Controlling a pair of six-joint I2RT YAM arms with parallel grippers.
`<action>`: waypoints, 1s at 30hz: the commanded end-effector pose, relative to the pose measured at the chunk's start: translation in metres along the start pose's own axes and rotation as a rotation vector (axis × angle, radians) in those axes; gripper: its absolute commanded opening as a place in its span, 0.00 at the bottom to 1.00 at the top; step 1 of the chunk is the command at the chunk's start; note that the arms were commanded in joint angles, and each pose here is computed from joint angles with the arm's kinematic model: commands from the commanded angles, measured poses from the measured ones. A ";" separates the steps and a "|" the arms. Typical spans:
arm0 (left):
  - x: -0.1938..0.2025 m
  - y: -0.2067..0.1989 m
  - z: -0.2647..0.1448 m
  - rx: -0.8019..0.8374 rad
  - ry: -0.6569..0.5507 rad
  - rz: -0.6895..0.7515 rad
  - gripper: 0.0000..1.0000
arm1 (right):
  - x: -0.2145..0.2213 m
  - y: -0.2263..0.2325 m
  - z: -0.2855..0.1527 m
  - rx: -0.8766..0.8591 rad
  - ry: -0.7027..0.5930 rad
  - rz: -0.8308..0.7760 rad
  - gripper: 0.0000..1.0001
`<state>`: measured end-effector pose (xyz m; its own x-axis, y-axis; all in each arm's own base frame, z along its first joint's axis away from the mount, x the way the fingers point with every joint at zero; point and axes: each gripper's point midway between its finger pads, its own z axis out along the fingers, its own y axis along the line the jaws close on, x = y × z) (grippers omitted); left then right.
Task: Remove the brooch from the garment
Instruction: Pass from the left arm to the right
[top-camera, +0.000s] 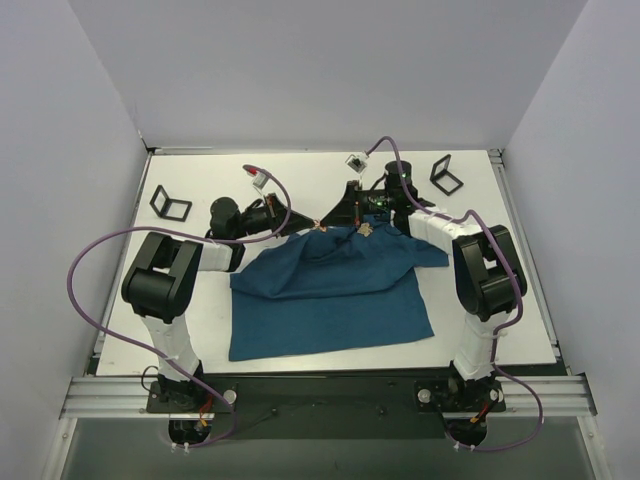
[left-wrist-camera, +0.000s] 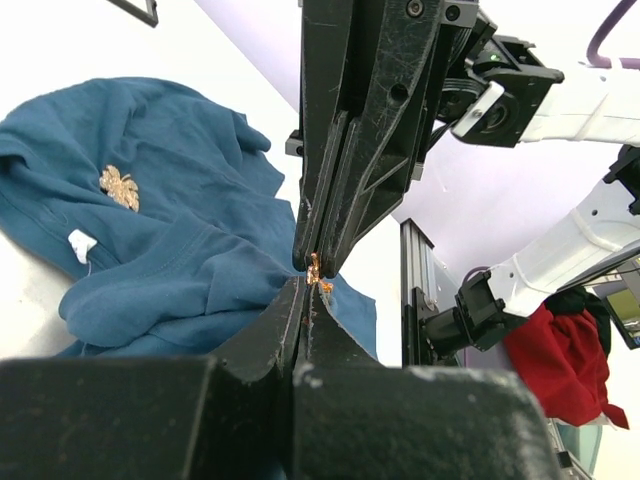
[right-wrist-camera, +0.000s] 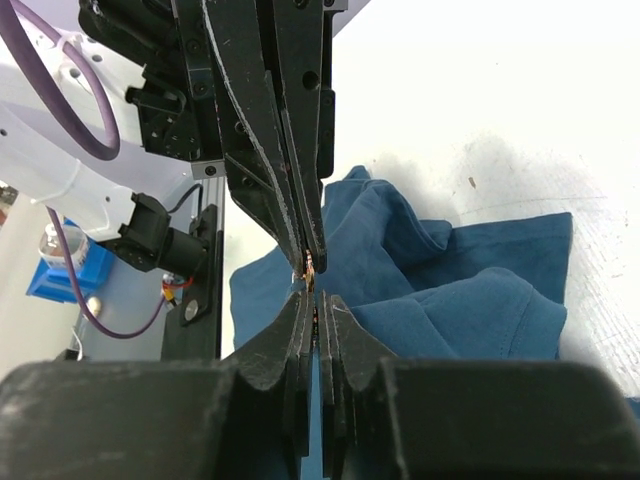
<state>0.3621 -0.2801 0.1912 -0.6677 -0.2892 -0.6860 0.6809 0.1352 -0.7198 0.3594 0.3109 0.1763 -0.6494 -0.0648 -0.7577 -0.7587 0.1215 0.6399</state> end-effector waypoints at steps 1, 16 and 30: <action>-0.017 -0.007 0.002 0.023 -0.038 0.061 0.00 | -0.005 0.015 -0.003 -0.025 0.042 -0.128 0.00; -0.041 0.004 -0.007 -0.097 -0.021 0.141 0.50 | 0.004 0.005 -0.026 0.201 0.268 -0.217 0.00; -0.066 0.011 -0.023 -0.390 0.152 0.508 0.90 | 0.021 0.008 -0.047 0.340 0.407 -0.198 0.00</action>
<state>0.4088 -0.2485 0.2096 -0.4767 -0.1249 -0.8701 0.7451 0.4677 -0.4754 0.3431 0.2708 0.1410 -0.5727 -0.4596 -0.6788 -0.8183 0.3705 0.4395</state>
